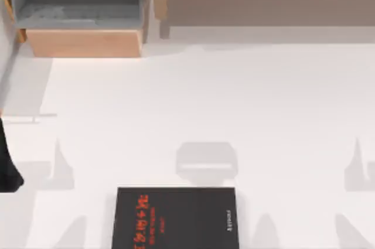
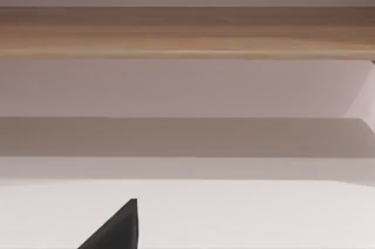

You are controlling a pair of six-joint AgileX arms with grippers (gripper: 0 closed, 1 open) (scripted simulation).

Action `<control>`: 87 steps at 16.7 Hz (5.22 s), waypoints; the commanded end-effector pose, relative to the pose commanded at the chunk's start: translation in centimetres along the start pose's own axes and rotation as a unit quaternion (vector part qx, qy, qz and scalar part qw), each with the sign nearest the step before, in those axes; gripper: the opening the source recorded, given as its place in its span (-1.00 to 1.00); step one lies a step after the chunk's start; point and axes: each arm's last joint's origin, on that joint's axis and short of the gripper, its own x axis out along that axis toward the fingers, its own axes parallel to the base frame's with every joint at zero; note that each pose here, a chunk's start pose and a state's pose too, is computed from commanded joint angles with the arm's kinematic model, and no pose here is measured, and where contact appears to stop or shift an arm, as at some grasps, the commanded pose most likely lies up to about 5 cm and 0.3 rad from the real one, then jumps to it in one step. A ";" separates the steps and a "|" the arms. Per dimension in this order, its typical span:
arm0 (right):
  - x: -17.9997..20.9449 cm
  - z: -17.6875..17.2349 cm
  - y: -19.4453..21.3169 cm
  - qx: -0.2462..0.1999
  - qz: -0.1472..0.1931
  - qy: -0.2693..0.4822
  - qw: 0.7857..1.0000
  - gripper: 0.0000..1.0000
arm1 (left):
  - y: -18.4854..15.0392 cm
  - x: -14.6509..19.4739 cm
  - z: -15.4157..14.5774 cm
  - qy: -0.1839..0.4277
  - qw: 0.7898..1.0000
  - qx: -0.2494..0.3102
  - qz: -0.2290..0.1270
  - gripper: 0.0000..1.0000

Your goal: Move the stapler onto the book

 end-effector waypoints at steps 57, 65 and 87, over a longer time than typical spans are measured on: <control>0.0 0.0 0.0 0.000 0.000 0.000 1.000 1.00 | 18.8 37.0 2.2 0.656 0.730 0.130 -0.142 1.00; 0.0 0.0 0.0 0.000 0.000 0.000 1.000 1.00 | 18.3 37.9 -1.4 0.654 0.733 0.127 -0.140 1.00; 0.0 0.0 0.0 0.000 0.000 0.000 1.000 1.00 | 17.9 38.4 -3.5 0.654 0.732 0.128 -0.141 -1.00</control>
